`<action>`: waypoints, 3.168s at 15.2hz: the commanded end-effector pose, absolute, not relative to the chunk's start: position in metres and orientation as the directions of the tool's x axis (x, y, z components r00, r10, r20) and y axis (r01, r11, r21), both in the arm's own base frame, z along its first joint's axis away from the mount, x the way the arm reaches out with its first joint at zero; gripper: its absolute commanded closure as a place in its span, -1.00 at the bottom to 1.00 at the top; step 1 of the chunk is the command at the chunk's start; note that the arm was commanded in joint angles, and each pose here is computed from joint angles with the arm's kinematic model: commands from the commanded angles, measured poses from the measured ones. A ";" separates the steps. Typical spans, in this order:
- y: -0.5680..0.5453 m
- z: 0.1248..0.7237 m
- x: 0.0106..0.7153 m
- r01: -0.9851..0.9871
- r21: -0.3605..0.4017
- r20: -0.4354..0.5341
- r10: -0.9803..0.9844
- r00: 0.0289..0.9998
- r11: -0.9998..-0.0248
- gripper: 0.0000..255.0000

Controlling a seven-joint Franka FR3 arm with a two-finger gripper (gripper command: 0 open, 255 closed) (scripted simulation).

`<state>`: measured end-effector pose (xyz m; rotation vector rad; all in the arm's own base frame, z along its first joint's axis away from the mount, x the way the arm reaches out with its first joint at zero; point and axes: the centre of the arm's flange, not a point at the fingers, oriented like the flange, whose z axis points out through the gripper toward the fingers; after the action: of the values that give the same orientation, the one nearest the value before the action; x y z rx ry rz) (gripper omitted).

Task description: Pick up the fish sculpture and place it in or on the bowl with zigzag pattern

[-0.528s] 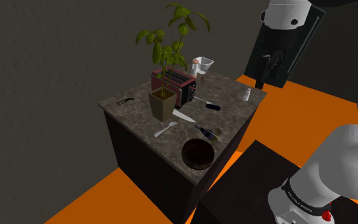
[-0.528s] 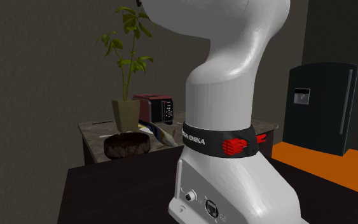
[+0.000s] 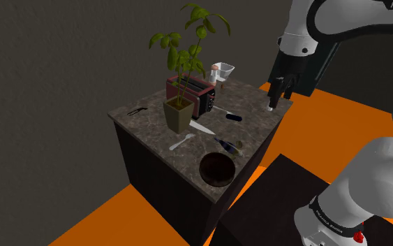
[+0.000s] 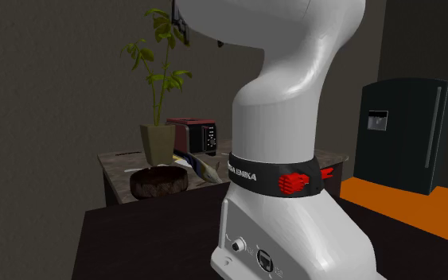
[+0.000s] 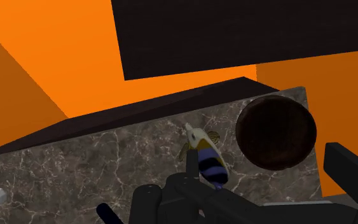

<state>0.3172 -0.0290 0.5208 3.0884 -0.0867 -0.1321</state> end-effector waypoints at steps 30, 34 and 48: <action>-0.196 0.182 0.429 -0.200 -0.254 0.028 -0.214 0.976 -0.946 -1.00; -0.191 0.161 0.430 -0.200 -0.254 0.028 -0.214 0.976 -0.946 -1.00; -0.189 0.153 0.431 -0.200 -0.254 0.028 -0.214 0.976 -0.946 1.00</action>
<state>0.4309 -0.1894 0.1533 3.3733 -0.3593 0.0943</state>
